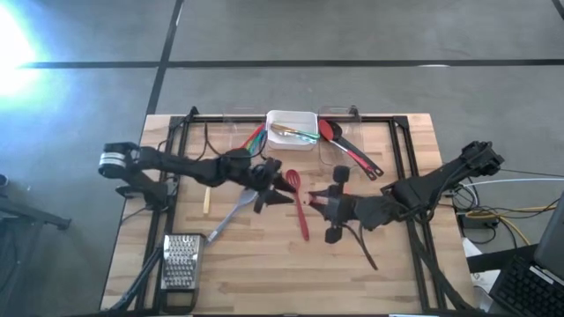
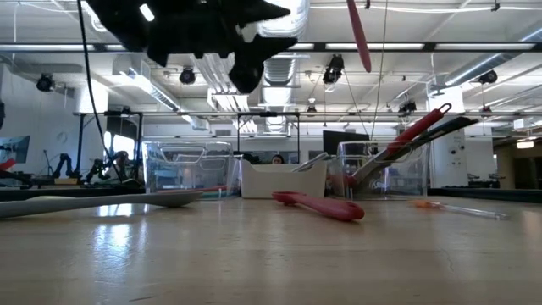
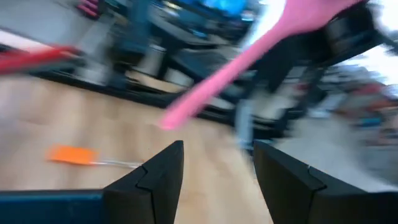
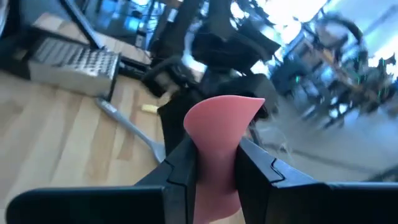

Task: Pick & Place Kitchen Items
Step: Put the pink spatula into the left transparent bin

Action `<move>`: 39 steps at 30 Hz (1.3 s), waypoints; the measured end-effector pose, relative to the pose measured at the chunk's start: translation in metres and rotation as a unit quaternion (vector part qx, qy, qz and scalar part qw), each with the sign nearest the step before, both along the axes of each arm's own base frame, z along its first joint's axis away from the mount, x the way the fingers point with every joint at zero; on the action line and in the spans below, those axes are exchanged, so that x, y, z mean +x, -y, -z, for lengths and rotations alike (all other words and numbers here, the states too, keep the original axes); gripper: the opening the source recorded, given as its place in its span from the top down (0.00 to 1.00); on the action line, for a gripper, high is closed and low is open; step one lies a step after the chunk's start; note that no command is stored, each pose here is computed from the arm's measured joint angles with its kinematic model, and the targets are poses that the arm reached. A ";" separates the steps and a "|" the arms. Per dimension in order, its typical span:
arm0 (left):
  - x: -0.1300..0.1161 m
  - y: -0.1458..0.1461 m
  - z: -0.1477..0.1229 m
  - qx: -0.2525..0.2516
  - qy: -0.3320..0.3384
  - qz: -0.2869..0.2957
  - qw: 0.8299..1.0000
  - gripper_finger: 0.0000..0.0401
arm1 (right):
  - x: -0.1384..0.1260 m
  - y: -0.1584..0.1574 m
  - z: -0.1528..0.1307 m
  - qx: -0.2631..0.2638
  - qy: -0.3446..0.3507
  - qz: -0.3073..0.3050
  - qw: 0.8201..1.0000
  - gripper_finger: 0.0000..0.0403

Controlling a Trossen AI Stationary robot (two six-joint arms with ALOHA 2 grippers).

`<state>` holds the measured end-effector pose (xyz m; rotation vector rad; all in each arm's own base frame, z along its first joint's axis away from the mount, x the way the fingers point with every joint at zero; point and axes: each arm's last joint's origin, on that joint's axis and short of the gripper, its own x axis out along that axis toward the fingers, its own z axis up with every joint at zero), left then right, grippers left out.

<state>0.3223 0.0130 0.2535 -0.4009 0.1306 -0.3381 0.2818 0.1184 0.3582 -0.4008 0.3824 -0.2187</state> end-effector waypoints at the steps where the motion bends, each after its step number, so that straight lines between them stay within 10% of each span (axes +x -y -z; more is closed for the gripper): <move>1: 0.003 -0.001 -0.003 -0.022 -0.005 0.024 0.999 0.51 | 0.000 0.000 0.000 -0.015 -0.005 -0.008 1.000 0.83; 8: 0.023 -0.016 -0.009 -0.163 -0.066 0.100 0.979 0.51 | 0.000 -0.003 0.002 -0.117 -0.046 -0.090 0.988 0.83; 14: 0.030 -0.040 -0.004 -0.251 -0.105 0.067 0.960 0.51 | 0.002 -0.018 0.015 -0.283 -0.112 -0.177 0.936 0.83; 25: 0.044 -0.047 -0.007 -0.308 -0.109 0.071 0.942 0.51 | 0.032 -0.034 0.038 -0.414 -0.182 -0.164 0.877 0.83; 39: 0.046 -0.046 -0.014 -0.359 -0.129 0.077 0.921 0.51 | 0.052 -0.043 0.041 -0.426 -0.207 -0.200 0.858 0.83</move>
